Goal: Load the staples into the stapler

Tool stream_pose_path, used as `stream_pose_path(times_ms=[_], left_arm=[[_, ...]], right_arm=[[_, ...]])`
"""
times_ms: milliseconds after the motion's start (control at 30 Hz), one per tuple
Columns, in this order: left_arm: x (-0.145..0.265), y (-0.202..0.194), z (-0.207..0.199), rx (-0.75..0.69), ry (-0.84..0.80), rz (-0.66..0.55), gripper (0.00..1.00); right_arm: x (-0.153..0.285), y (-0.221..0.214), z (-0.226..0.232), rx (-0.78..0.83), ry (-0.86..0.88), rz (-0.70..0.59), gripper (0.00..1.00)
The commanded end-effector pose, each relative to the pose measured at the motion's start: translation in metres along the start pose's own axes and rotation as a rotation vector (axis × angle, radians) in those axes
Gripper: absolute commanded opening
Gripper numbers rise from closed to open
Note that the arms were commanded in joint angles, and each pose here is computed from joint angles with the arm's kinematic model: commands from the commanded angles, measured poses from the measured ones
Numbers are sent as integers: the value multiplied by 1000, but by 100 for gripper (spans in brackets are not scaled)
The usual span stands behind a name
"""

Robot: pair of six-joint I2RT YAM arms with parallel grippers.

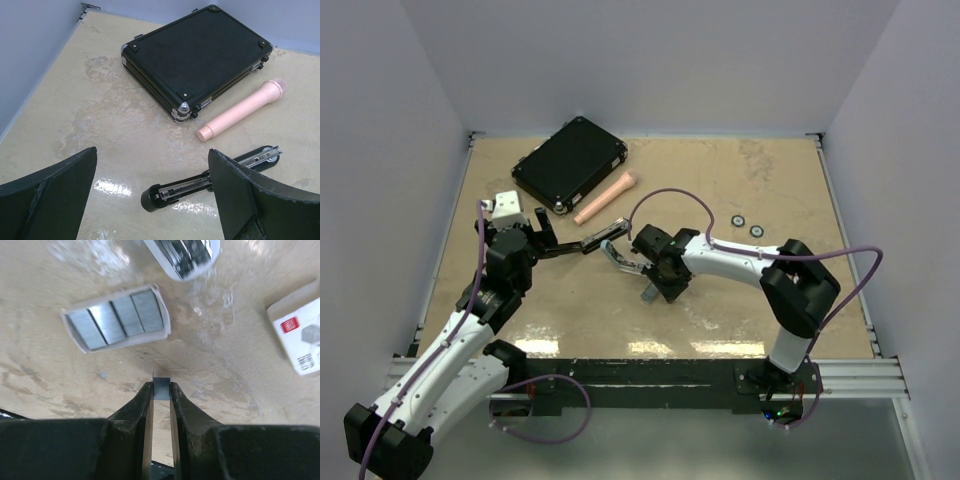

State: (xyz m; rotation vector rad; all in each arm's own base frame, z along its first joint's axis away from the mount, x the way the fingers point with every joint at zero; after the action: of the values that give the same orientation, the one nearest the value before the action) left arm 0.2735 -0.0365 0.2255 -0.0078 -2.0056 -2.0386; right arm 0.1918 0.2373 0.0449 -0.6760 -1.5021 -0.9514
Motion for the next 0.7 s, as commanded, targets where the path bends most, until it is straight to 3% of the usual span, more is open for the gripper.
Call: stream_pose_path(times_ms=[0,300,533,667], left_arm=[[0,14,0,41,-4,-53,96],[1,18,4,49,1,-64,96],[1,18,7,42,5,-65,96],[1,19,8,43,8,-67,96]], right_arm=[[42,43,11,85,49,-162,12],[71,97,25,347,134,-317,10],[57,121,22,544,155,-344,9],[49,132,12,570,158,-359,9]])
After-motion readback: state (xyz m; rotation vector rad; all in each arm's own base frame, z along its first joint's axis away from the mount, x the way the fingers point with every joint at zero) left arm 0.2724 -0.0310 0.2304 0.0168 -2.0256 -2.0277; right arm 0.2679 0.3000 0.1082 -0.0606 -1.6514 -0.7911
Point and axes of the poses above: each gripper's point midway between its finger pads, its own x axis back along the fingers, its own z axis along the line the jaws close on, y = z × x, the point moved 2 cm from there along x, back along the fingers, and after that the axes turned 7 degrees about -x, right-handed, at the moved point
